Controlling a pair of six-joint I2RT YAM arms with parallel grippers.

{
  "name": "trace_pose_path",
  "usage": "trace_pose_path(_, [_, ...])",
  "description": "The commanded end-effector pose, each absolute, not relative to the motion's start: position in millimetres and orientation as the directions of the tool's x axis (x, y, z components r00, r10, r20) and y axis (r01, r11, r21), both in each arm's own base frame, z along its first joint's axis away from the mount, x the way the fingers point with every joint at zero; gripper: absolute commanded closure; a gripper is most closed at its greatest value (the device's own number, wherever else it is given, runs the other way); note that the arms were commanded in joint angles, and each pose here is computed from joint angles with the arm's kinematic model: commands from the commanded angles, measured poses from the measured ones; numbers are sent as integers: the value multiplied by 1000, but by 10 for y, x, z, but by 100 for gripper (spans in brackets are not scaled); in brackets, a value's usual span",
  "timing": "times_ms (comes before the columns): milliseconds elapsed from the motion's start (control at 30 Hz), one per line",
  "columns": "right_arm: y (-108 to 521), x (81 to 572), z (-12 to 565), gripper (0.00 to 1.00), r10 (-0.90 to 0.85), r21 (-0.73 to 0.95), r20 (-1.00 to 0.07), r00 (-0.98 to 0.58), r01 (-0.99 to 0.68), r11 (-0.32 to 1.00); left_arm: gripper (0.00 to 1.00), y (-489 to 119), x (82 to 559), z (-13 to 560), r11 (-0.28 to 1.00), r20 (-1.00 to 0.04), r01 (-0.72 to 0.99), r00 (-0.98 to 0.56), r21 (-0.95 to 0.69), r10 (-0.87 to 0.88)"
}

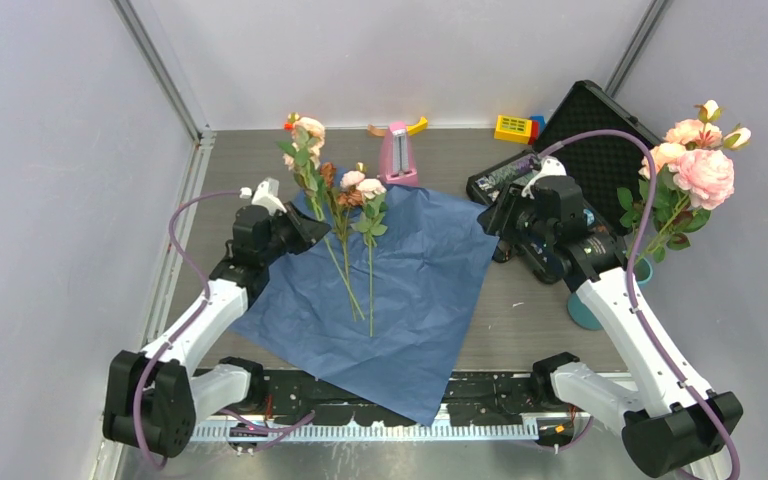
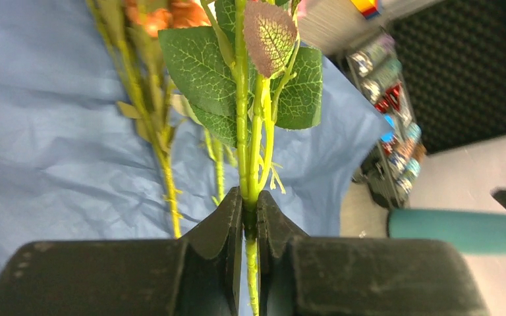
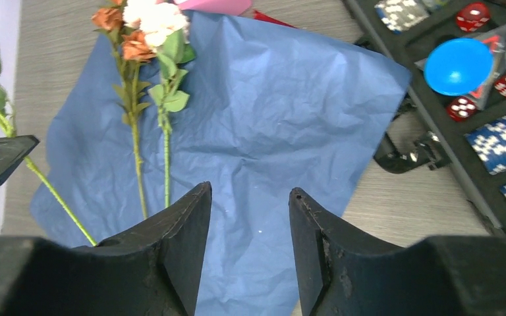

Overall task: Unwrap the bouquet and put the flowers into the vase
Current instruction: Pick up the fake flower from the wrapping paper, then insert the fake flower into the vase.

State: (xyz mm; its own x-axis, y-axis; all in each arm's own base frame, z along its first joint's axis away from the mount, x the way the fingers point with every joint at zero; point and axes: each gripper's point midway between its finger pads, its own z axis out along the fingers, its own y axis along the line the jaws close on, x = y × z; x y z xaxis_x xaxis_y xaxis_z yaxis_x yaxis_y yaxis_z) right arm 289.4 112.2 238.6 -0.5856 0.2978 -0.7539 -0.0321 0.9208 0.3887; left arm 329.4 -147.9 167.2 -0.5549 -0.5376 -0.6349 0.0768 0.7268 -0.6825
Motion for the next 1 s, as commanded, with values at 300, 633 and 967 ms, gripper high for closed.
trace_pose_path(300, [2183, 2885, 3052, 36, 339, 616, -728, -595, -353, 704, 100, -2293, 2750, 2769, 415, -721, 591, -548, -692, -423])
trace_pose_path(633, [3084, 2759, 3295, 32, 323, 708, -683, -656, -485, 512, 100, -2776, 2417, 3118, 230, -721, 696, -578, -680, -382])
trace_pose_path(967, [3390, 2703, 3455, 35, 330, 734, -669, -666, -519, 438, 100, -2813, 2342, 3115, 205, -718, 701, -591, -683, -369])
